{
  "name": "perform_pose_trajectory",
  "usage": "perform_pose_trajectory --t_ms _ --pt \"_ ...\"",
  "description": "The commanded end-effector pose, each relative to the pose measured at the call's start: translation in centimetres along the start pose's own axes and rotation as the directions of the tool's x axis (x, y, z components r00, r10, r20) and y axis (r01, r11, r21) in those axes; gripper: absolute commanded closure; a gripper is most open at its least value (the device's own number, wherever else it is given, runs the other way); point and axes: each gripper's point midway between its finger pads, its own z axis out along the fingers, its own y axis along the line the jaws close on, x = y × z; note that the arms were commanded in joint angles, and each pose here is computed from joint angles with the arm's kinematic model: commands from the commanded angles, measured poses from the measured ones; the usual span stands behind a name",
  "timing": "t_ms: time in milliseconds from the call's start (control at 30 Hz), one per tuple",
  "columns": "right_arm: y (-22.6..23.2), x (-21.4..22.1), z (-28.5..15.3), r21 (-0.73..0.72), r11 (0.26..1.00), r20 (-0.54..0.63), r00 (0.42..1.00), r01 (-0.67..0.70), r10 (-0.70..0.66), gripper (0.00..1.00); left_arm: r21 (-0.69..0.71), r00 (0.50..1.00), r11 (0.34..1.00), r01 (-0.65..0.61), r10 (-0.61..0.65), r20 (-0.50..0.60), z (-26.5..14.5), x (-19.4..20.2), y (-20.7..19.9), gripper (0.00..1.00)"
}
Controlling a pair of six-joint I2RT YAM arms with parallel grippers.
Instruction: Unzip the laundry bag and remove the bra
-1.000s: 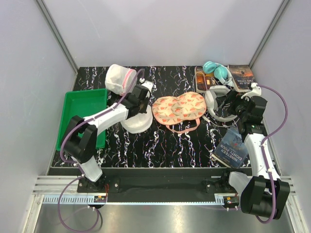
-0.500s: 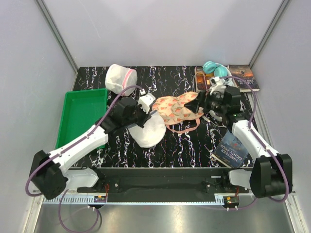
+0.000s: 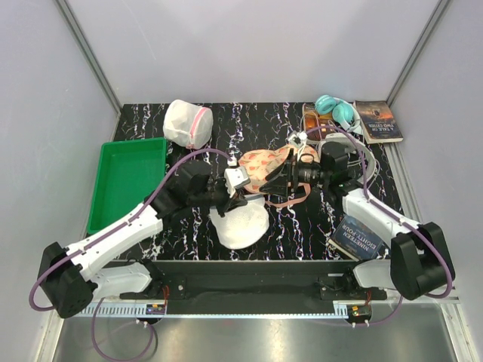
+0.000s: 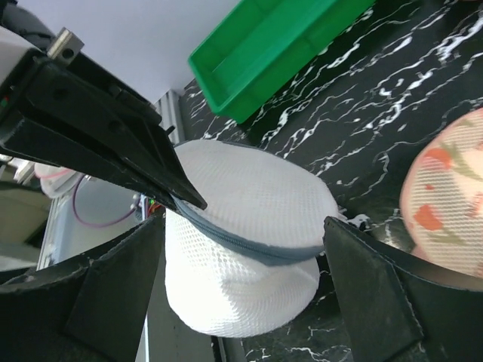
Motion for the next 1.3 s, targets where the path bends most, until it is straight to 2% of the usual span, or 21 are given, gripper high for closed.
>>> perform_pose_trajectory --t_ms 0,133,167,267,333,367,400,433,500,533,633,667,733,767,833,1000,1167,1267 --pt "1.1 0.8 1.1 -0.071 0.997 -0.015 0.999 0.027 -0.029 0.06 0.077 0.995 0.995 -0.058 0.051 0.089 -0.5 -2.2 -1.7 1.00" --pt "0.9 2.3 1.4 -0.072 0.997 -0.046 0.999 0.008 -0.011 0.07 0.094 0.995 0.994 -0.057 0.049 0.084 -0.2 -2.1 -2.2 1.00" --pt "0.9 2.8 1.4 -0.068 0.998 -0.059 0.998 -0.003 -0.001 0.07 0.107 0.996 0.993 -0.051 0.043 0.074 0.0 -1.8 -2.5 0.95" --pt "-0.5 3.8 1.3 0.014 1.000 -0.073 0.997 -0.028 0.029 0.07 0.138 0.999 0.990 -0.017 0.011 0.048 0.3 -1.2 -3.3 0.58" --pt "-1.5 3.8 1.3 0.071 0.997 -0.067 0.997 -0.039 0.044 0.06 0.145 0.999 0.989 0.016 -0.021 0.033 0.2 -0.8 -3.7 0.38" --pt "-1.8 3.9 1.2 0.097 0.994 -0.064 0.996 -0.058 0.065 0.06 0.126 0.999 0.992 0.027 -0.032 0.038 -0.1 -0.9 -3.6 0.33" --pt "-2.1 4.0 1.2 0.114 0.991 -0.061 0.996 -0.065 0.072 0.06 0.110 0.997 0.992 0.054 -0.059 0.044 -0.4 -1.1 -3.6 0.20" --pt "-2.7 3.7 1.4 0.135 0.988 -0.056 0.996 -0.068 0.076 0.05 0.087 0.996 0.994 0.058 -0.064 0.066 -1.1 -1.5 -3.5 0.13" --pt "-3.6 3.6 1.5 0.183 0.979 -0.058 0.994 -0.086 0.098 0.05 -0.019 0.989 0.992 0.122 -0.120 0.082 -1.8 -1.4 -2.1 0.09" --pt "-4.3 4.5 1.4 0.210 0.971 -0.081 0.988 -0.112 0.132 0.06 -0.116 0.984 0.981 0.158 -0.146 0.104 -2.5 -1.3 -0.7 0.05" --pt "-5.5 5.9 1.3 0.258 0.958 -0.121 0.980 -0.125 0.160 0.07 -0.259 0.943 0.909 0.325 -0.291 0.162 -3.6 -0.8 2.0 0.03" --pt "-5.7 6.3 1.3 0.263 0.957 -0.132 0.978 -0.122 0.161 0.07 -0.288 0.906 0.859 0.423 -0.391 0.163 -3.7 0.4 2.5 0.04" --pt "-5.7 7.2 1.1 0.271 0.954 -0.150 0.973 -0.131 0.176 0.07 -0.353 0.848 0.772 0.528 -0.504 0.166 -4.1 2.3 3.9 0.06" --pt "-5.6 7.6 1.0 0.272 0.952 -0.153 0.971 -0.137 0.183 0.07 -0.349 0.792 0.715 0.606 -0.585 0.176 -3.8 3.6 3.8 0.06" --pt "-5.4 8.5 1.0 0.280 0.948 -0.164 0.966 -0.150 0.201 0.07 -0.307 0.719 0.654 0.691 -0.666 0.199 -3.3 4.3 3.5 0.07" --pt "-4.6 10.5 1.2 0.281 0.942 -0.192 0.951 -0.181 0.241 0.08 -0.345 0.642 0.569 0.746 -0.753 0.147 -2.3 8.2 2.8 0.07" --pt "-3.7 12.9 1.5 0.280 0.936 -0.227 0.933 -0.213 0.280 0.10 -0.236 0.583 0.541 0.807 -0.794 0.172 -1.0 7.9 1.9 0.08" --pt "-3.3 13.5 1.3 0.289 0.932 -0.229 0.930 -0.218 0.288 0.10 -0.176 0.550 0.528 0.831 -0.826 0.122 0.2 8.4 0.9 0.12"
